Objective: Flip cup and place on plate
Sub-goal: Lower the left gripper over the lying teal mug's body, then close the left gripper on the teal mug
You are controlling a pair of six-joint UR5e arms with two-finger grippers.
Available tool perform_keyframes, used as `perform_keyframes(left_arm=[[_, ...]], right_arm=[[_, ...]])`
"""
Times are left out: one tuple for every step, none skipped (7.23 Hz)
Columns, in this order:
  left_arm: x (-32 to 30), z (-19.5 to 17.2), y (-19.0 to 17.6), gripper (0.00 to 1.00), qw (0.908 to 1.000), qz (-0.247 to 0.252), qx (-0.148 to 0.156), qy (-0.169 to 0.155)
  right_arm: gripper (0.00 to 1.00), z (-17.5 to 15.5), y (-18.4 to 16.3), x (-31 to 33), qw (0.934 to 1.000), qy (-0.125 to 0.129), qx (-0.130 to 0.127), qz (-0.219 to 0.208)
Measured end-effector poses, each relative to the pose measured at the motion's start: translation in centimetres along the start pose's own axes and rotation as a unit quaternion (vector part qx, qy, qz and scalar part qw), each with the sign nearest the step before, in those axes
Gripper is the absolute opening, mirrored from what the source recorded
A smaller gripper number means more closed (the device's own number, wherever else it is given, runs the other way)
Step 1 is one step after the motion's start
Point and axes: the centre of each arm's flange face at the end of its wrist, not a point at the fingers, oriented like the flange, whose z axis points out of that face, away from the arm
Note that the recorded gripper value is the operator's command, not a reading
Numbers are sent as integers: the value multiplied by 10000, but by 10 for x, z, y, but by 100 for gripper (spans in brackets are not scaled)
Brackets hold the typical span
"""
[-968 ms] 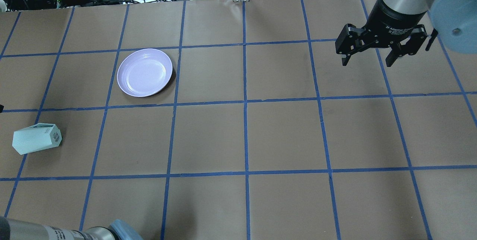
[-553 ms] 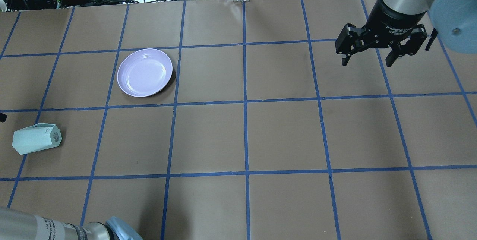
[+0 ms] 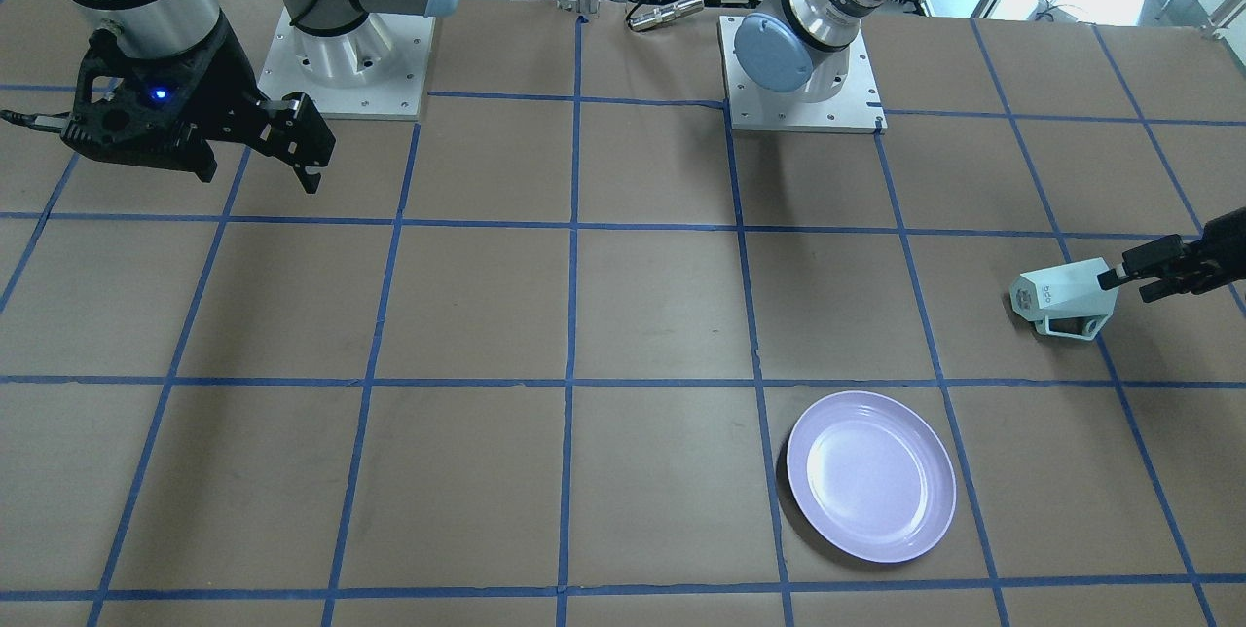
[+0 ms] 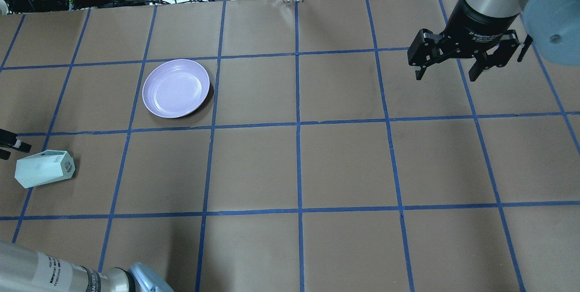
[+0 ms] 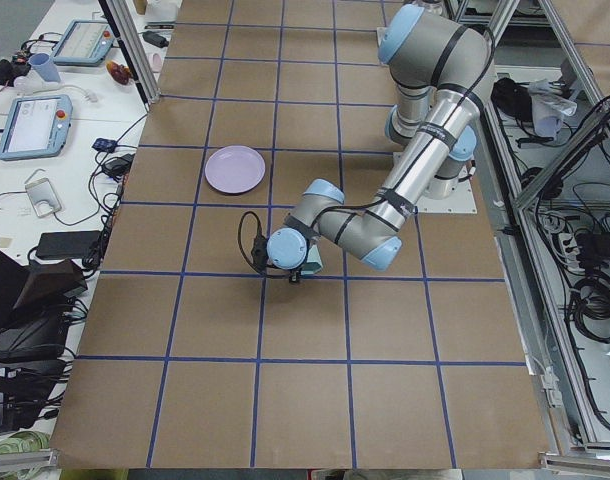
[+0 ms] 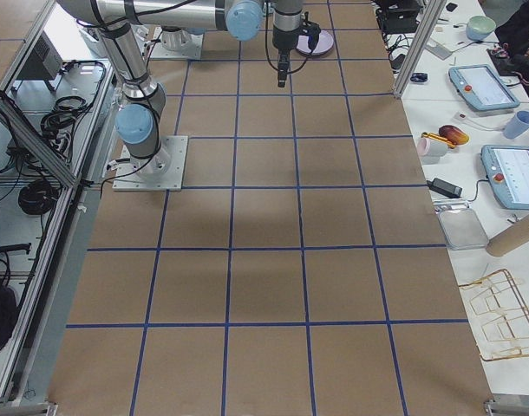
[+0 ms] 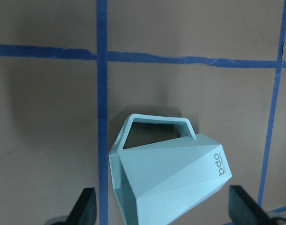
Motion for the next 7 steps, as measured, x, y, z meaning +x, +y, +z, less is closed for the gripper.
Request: perform_keyframes(left_arm=[[-4, 10, -3, 100, 9999, 26, 37, 136], [-7, 18, -4, 100, 9997, 40, 37, 236], [-9, 23, -5, 100, 9995, 54, 11, 308], [-10, 26, -5, 100, 9994, 61, -20, 339], [-10, 28, -4, 100, 9993, 59, -53, 353], [-9, 30, -3, 100, 9991, 32, -106, 407], [-7, 32, -1, 100, 9985, -28, -184, 518]], right_arm=[[100, 0, 0, 0, 10000, 0, 0, 0], [100, 0, 0, 0, 10000, 0, 0, 0], [100, 0, 0, 0, 10000, 0, 0, 0], [100, 0, 0, 0, 10000, 0, 0, 0], [100, 0, 0, 0, 10000, 0, 0, 0], [100, 0, 0, 0, 10000, 0, 0, 0], [100, 0, 0, 0, 10000, 0, 0, 0]])
